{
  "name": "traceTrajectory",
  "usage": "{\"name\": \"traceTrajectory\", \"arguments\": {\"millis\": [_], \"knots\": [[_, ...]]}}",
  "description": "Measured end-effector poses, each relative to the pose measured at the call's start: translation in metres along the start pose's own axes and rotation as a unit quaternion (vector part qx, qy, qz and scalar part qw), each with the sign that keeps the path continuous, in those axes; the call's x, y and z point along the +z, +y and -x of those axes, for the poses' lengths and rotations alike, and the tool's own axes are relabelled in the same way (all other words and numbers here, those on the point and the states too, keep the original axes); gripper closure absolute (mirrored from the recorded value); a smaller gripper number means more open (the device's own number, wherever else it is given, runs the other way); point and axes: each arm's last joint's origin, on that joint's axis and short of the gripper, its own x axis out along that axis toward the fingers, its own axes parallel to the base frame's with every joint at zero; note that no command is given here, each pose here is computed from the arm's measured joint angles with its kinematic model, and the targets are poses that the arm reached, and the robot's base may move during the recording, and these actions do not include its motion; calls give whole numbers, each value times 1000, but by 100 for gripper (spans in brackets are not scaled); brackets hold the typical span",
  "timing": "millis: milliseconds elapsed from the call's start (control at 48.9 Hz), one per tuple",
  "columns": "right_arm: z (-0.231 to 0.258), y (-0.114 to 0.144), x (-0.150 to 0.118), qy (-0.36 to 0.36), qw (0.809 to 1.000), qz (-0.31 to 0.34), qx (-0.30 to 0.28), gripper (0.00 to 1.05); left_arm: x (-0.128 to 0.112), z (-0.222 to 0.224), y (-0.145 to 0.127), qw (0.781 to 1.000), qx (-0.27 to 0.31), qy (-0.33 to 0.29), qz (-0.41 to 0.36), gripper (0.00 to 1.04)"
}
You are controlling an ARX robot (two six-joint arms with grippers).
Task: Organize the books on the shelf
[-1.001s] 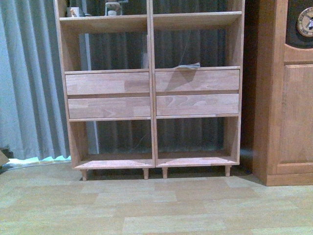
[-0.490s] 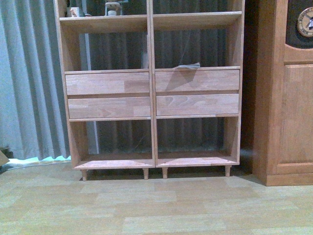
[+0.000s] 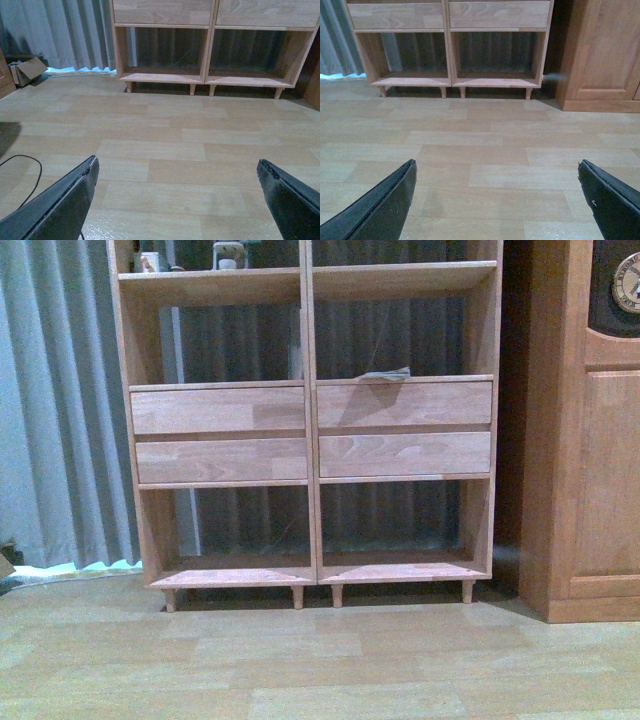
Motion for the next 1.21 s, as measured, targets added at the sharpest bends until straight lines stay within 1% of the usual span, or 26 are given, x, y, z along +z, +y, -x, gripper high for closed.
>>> {"name": "traceTrajectory", "arguments": {"millis": [1205], "knots": [[0,0,0,0,1000,0,1,7,0,0,0,1000,0,0,0,7]]}}
